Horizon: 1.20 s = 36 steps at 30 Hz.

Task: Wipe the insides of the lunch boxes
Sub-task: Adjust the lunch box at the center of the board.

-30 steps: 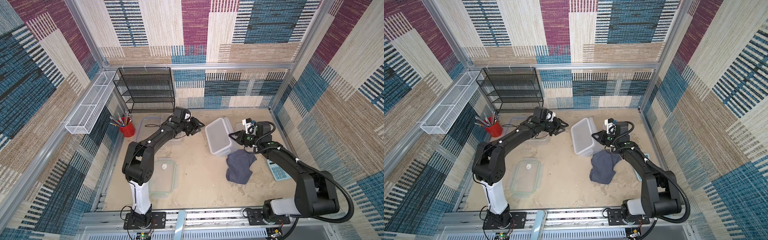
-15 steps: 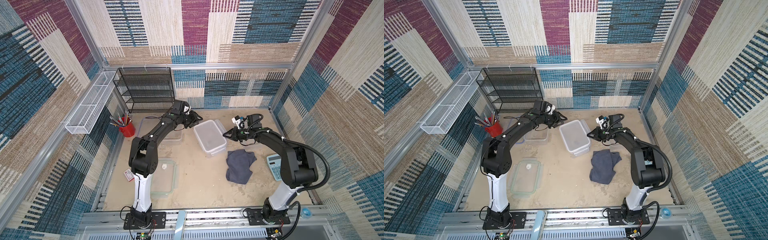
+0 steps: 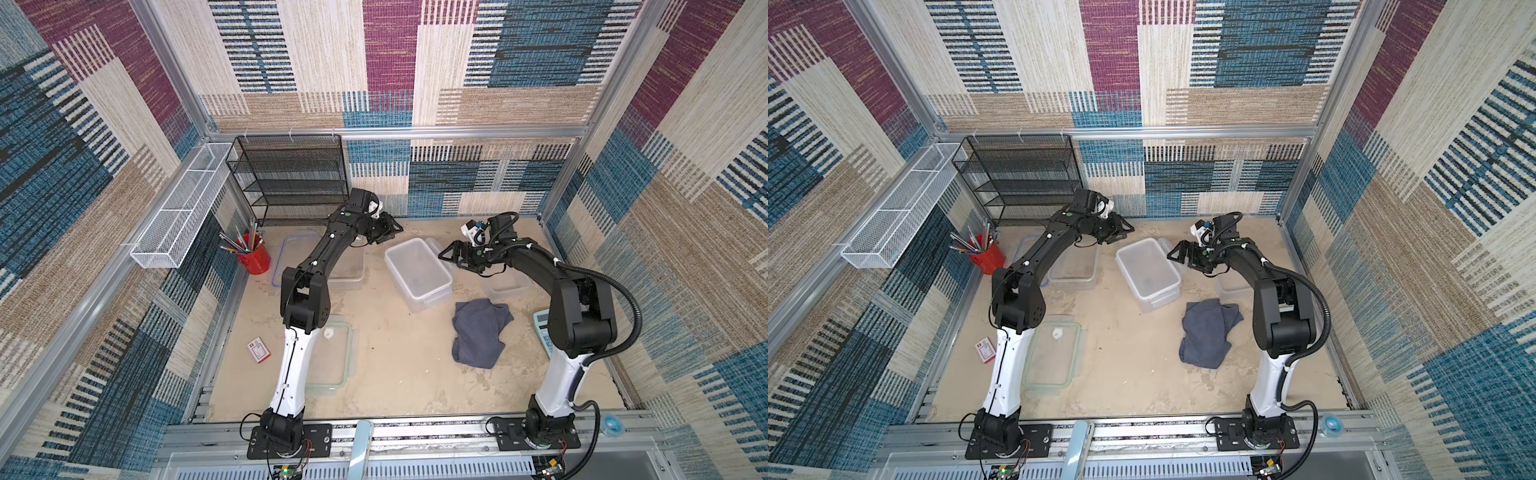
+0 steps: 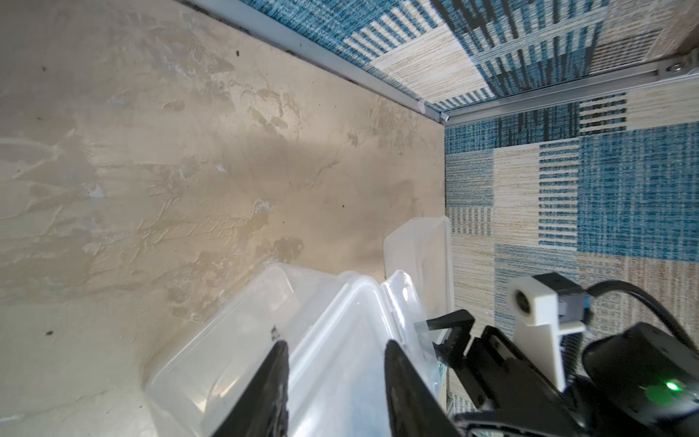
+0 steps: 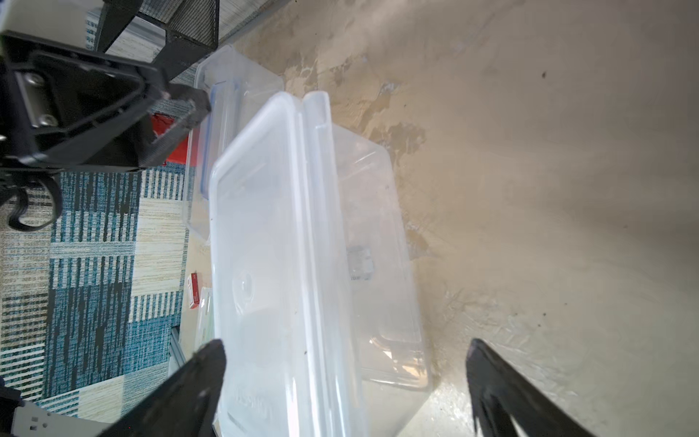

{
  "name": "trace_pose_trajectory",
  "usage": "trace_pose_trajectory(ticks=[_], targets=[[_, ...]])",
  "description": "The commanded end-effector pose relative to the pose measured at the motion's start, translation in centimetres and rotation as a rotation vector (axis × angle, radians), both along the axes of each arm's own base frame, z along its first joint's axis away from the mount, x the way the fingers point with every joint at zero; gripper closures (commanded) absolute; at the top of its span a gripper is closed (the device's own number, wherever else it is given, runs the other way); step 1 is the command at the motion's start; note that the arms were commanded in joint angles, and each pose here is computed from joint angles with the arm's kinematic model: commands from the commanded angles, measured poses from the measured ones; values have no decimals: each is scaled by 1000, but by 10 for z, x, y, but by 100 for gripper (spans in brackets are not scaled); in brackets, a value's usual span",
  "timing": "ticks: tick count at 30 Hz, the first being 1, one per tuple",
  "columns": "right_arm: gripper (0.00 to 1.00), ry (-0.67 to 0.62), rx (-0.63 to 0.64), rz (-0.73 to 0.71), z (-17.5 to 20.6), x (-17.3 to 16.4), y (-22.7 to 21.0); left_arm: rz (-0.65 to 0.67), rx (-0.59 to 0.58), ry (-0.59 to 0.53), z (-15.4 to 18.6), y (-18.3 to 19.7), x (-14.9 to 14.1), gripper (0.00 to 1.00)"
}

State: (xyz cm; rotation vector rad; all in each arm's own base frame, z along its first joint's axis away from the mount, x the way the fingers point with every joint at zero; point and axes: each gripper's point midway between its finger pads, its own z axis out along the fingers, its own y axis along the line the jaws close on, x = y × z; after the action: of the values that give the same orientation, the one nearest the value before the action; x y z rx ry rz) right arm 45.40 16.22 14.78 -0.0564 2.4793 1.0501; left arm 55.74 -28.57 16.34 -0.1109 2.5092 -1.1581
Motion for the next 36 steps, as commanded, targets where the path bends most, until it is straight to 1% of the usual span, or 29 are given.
trace_pose_trajectory(ticks=[1,4,7,9,10,14,15,17,21,25,29,33,36], targets=[[1,-52,-44,-55,16,-1,-10,-20,52,11,-14,7,-3,56],[1,-58,-35,-95,22,-21,-15,-27,51,25,-21,7,-4,56],[1,-54,6,-138,23,-47,-17,-29,49,43,-28,7,-6,55],[1,-37,54,-171,22,-67,-17,-40,40,54,-31,5,-9,55],[1,-49,83,-180,26,-74,-15,-40,37,56,-30,6,-9,55],[1,-46,243,-193,28,-109,4,-32,3,74,-33,4,-16,55],[1,-41,271,-200,27,-114,8,-28,-9,72,-32,4,-18,55],[1,-27,281,-213,22,-120,16,-15,-27,77,-31,4,-22,55],[1,-9,308,-224,16,-126,30,10,-80,85,-33,3,-33,55],[1,5,310,-238,9,-122,36,26,-99,89,-32,5,-44,55],[1,-15,287,-264,8,-108,34,44,-122,91,-30,8,-54,55],[1,-19,281,-248,9,-92,40,57,-139,100,-31,11,-65,55],[1,-17,250,-235,5,-77,43,65,-152,107,-32,12,-72,55]])
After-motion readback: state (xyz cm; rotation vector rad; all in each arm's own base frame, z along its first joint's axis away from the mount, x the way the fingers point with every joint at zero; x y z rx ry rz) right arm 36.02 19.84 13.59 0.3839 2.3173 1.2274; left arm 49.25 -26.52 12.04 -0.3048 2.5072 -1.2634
